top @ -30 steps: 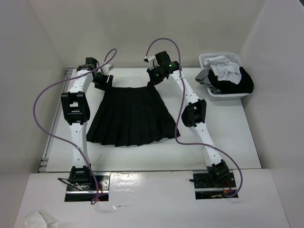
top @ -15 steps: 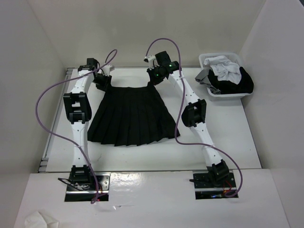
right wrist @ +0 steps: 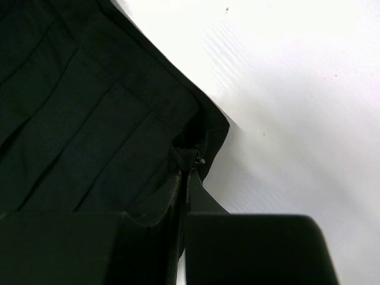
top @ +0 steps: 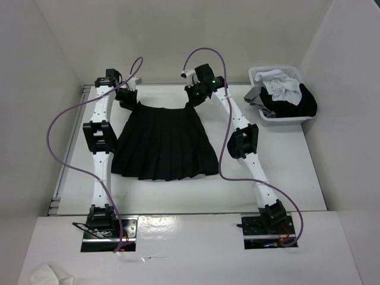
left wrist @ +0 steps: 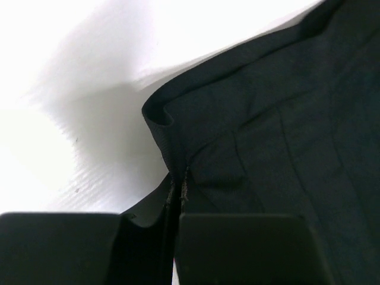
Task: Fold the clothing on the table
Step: Fold the skirt
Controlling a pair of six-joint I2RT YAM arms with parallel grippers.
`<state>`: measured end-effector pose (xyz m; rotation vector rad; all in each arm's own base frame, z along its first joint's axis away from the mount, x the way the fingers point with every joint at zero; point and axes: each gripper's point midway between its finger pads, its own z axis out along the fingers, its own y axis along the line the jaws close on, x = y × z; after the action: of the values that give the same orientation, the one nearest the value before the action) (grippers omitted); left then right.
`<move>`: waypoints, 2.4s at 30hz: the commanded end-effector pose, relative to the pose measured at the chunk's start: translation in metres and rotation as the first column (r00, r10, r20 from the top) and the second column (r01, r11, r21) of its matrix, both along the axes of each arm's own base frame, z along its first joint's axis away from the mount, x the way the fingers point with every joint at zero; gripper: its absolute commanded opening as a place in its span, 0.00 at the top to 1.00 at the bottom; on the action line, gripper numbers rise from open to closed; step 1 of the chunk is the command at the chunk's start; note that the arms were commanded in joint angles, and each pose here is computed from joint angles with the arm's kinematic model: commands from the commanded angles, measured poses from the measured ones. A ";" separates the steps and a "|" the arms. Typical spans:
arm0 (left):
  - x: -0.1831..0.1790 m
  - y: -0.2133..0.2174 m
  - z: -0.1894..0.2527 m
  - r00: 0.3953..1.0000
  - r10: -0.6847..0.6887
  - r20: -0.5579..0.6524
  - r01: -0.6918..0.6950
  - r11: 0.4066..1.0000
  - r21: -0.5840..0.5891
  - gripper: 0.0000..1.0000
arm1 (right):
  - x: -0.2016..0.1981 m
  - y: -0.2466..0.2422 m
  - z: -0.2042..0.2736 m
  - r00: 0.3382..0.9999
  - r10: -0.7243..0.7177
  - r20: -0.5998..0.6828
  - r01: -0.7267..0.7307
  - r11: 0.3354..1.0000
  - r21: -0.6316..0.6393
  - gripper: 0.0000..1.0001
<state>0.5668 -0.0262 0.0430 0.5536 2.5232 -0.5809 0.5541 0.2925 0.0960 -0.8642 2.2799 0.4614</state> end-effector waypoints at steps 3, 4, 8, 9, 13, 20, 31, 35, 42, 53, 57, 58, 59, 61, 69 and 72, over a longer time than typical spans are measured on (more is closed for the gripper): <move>-0.013 0.020 0.081 0.993 -0.037 0.115 0.044 0.997 -0.061 1.00 | 0.014 -0.031 0.065 0.993 -0.052 0.110 0.049 0.998 0.025 1.00; -0.020 0.023 0.094 0.991 -0.044 0.124 0.052 0.996 -0.067 1.00 | 0.015 -0.039 0.074 0.991 -0.064 0.121 0.061 0.998 0.030 1.00; -0.038 0.037 0.134 0.983 -0.051 0.174 0.063 0.996 -0.065 1.00 | 0.008 -0.051 0.098 0.989 -0.059 0.134 0.054 0.998 0.036 1.00; -0.042 0.037 0.138 0.982 -0.062 0.178 0.073 0.996 -0.058 1.00 | 0.009 -0.058 0.101 0.989 -0.061 0.137 0.057 0.998 0.031 1.00; -0.071 0.038 0.152 0.975 -0.128 0.179 0.129 0.992 0.006 1.00 | -0.009 -0.067 0.128 0.989 -0.031 0.143 0.028 0.999 0.024 1.00; -0.149 0.011 0.161 0.958 -0.260 0.123 0.256 0.965 0.047 1.00 | -0.056 -0.063 0.148 0.994 0.078 0.078 -0.081 0.996 0.030 1.00; -0.223 0.006 0.108 0.943 -0.324 -0.076 0.327 0.944 0.032 1.00 | -0.145 -0.037 0.113 0.945 0.312 -0.093 -0.320 0.943 -0.089 1.00; -0.230 0.011 0.107 0.941 -0.326 -0.090 0.332 0.941 0.067 1.00 | -0.189 -0.031 0.090 0.895 0.409 -0.177 -0.433 0.893 -0.122 1.00; -0.254 0.016 0.093 0.927 -0.344 -0.149 0.359 0.929 0.086 0.97 | -0.267 -0.028 0.061 0.804 0.508 -0.309 -0.574 0.798 -0.182 1.00; -0.281 0.026 0.100 0.912 -0.386 -0.139 0.406 0.897 0.174 0.21 | -0.386 -0.005 0.021 0.595 0.644 -0.480 -0.786 0.590 -0.184 0.76; -0.282 0.036 0.108 0.924 -0.365 -0.113 0.381 0.902 0.201 0.19 | -0.435 0.009 0.011 0.483 0.697 -0.529 -0.862 0.485 -0.148 0.49; -0.280 0.039 0.110 0.929 -0.356 -0.105 0.371 0.906 0.206 0.18 | -0.452 0.015 0.011 0.450 0.716 -0.534 -0.882 0.451 -0.139 0.45; -0.279 0.043 0.115 0.935 -0.344 -0.090 0.356 0.909 0.216 0.18 | -0.460 0.014 0.005 0.429 0.713 -0.554 -0.893 0.429 -0.139 0.41; -0.278 0.053 0.117 0.945 -0.317 -0.087 0.328 0.917 0.228 0.18 | -0.471 0.014 0.003 0.412 0.715 -0.565 -0.902 0.410 -0.140 0.29; -0.268 0.089 0.133 0.988 -0.147 -0.036 0.151 0.957 0.248 0.18 | -0.412 0.030 0.039 0.599 0.674 -0.433 -0.789 0.588 -0.178 0.16; -0.260 0.107 0.137 0.999 -0.028 -0.016 0.031 0.970 0.243 0.16 | -0.390 0.039 0.039 0.675 0.631 -0.382 -0.729 0.651 -0.214 0.15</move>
<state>0.2955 0.0699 0.1639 0.8063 2.6513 -0.3326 0.1400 0.3200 0.1094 -2.1786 2.2555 0.5624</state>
